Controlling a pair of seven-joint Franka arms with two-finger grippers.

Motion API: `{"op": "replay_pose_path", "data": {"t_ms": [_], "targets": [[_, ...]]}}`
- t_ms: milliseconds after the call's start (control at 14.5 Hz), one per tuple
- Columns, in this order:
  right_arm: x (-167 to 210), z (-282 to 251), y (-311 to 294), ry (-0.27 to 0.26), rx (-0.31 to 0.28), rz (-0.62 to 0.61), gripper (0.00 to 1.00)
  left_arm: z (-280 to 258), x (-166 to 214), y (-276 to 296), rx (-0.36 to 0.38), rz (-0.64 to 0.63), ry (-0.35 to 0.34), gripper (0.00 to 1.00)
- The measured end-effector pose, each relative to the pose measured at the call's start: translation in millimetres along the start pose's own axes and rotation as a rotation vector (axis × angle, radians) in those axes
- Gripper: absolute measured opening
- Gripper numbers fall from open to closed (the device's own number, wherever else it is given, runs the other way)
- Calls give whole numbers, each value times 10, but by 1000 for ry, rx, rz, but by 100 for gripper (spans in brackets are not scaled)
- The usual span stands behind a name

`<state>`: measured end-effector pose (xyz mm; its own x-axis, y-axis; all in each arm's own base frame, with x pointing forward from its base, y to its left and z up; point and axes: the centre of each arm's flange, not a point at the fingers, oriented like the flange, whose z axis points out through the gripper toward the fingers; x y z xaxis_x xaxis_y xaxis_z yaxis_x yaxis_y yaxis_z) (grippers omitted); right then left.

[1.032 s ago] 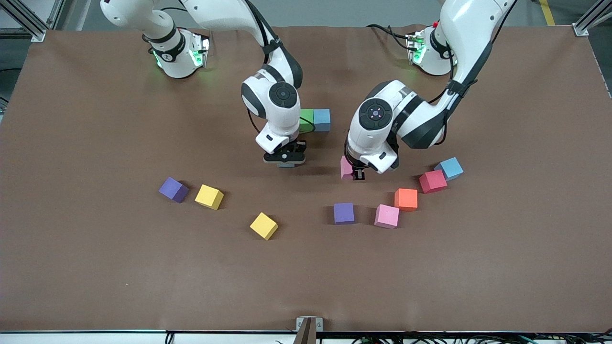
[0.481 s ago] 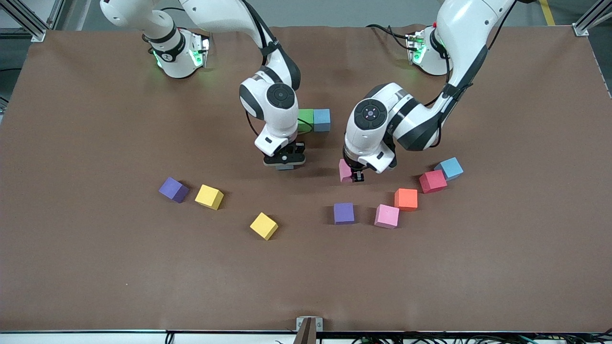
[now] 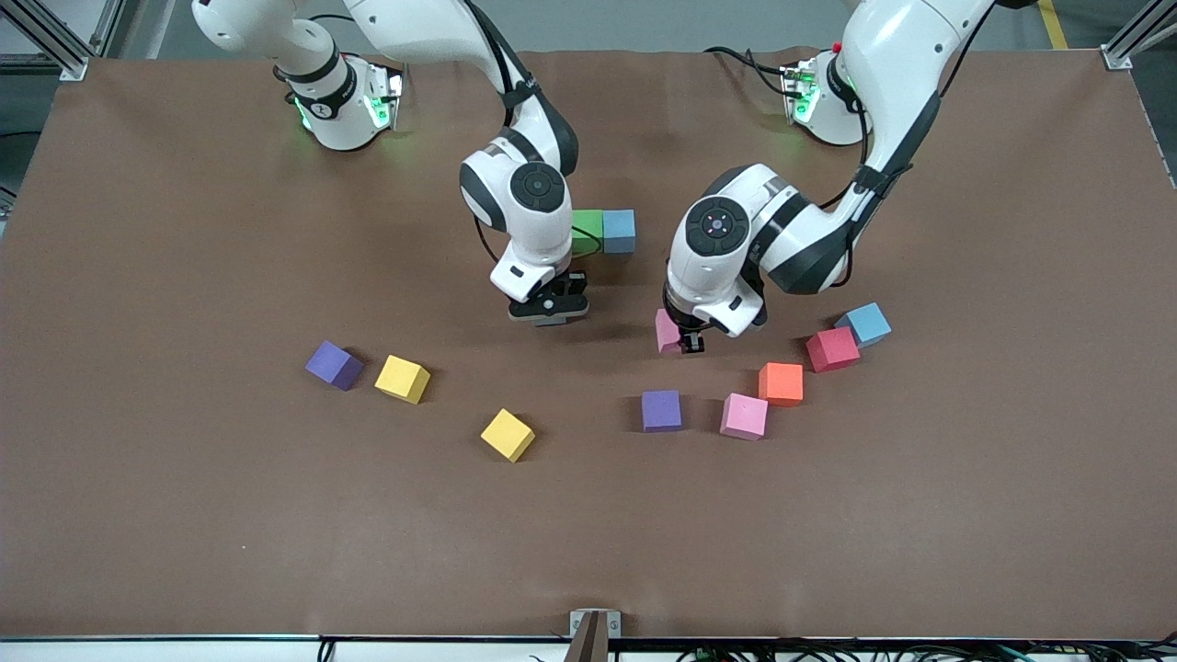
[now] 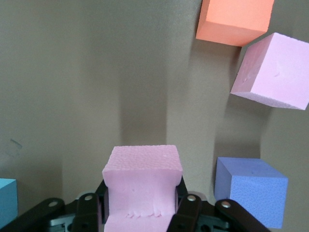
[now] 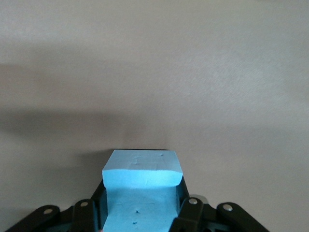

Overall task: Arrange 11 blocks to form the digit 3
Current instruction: 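Lower the light blue cube by the row while the left gripper carries pink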

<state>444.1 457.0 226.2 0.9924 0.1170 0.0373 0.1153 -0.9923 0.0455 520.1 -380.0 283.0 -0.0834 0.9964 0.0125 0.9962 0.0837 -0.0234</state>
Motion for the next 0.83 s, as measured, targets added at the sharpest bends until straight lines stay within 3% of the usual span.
{"op": "replay_pose_path", "data": {"t_ms": [825], "targets": [[-61, 32, -43, -20, 15, 11, 56, 0, -6, 2, -2, 0, -4, 50]]}}
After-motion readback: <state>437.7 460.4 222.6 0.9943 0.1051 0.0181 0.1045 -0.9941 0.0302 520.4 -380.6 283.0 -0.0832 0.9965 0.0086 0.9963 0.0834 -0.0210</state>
